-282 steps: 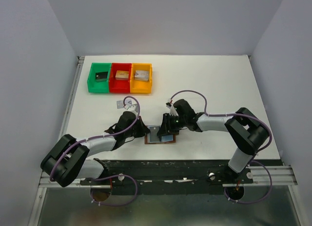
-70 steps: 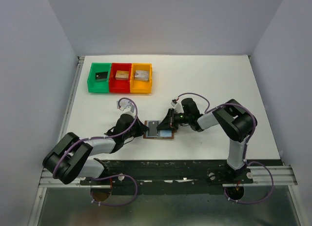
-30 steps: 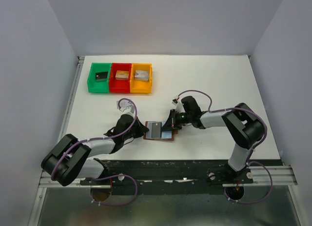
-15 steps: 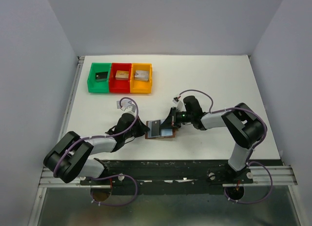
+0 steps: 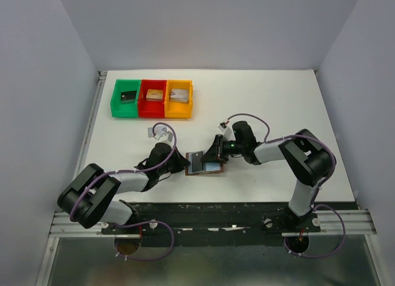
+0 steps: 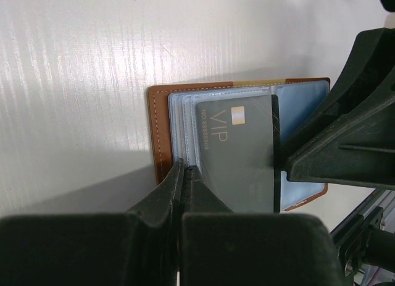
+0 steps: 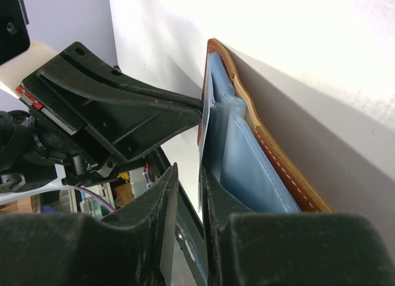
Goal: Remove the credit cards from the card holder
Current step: Remove the credit card from the card holder.
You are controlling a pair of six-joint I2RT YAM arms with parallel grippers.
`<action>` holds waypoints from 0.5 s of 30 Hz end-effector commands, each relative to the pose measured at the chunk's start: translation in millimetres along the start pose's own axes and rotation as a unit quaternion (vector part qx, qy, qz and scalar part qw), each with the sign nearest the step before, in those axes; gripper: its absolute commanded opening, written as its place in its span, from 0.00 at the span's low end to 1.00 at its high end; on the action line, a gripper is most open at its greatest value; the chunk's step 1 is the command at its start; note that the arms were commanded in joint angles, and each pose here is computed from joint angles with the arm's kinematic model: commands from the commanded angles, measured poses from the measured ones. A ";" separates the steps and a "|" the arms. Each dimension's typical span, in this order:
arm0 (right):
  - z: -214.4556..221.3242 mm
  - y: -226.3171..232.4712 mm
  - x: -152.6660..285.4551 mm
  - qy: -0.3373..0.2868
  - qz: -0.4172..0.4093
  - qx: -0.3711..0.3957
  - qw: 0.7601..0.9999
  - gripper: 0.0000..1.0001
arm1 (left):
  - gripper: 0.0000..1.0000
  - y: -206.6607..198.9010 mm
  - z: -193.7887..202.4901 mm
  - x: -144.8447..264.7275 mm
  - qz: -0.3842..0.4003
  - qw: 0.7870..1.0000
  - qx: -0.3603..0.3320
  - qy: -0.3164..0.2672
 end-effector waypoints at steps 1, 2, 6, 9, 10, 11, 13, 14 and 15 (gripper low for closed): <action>0.5 -1.6 -3.0 0.010 -0.009 0.002 1.000 0.29 | 0.00 40.8 37.6 7.7 -0.072 0.995 -0.009 0.073; 0.1 -2.7 -3.0 0.009 -0.007 0.001 1.000 0.30 | 0.00 40.4 37.5 7.9 -0.070 0.995 -0.009 0.072; 0.7 -3.7 -4.8 0.013 -0.004 0.000 1.000 0.31 | 0.00 38.6 37.8 6.8 -0.065 0.995 -0.010 0.074; -0.3 -4.2 -6.2 0.015 -0.003 -0.002 1.000 0.32 | 0.00 35.6 38.3 5.7 -0.057 0.995 -0.015 0.076; 0.1 -4.8 -7.1 0.016 -0.003 -0.002 1.000 0.32 | 0.00 34.5 38.0 5.5 -0.055 0.995 -0.015 0.076; -0.8 -3.7 -8.0 0.017 -0.003 -0.002 1.000 0.32 | 0.00 34.6 39.1 5.2 -0.054 0.995 -0.016 0.078; 0.6 -4.3 -9.7 0.020 -0.002 -0.002 1.000 0.33 | 0.00 31.6 39.0 4.1 -0.049 0.995 -0.017 0.079; 0.8 -4.4 -10.5 0.021 -0.002 -0.002 1.000 0.33 | 0.00 30.5 38.6 3.6 -0.046 0.996 -0.019 0.079; 1.4 -5.4 -11.4 0.022 0.000 -0.004 1.000 0.33 | 0.00 28.8 37.9 3.2 -0.043 0.996 -0.019 0.079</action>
Point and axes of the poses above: each gripper's point midway between its finger pads, its own x axis back along the fingers, its own y axis along the line the jaws close on, z = x × y, the point moved 2 cm from there along x, back along the fingers, and after that the axes turned 5 degrees about x, right-handed, at the moved point
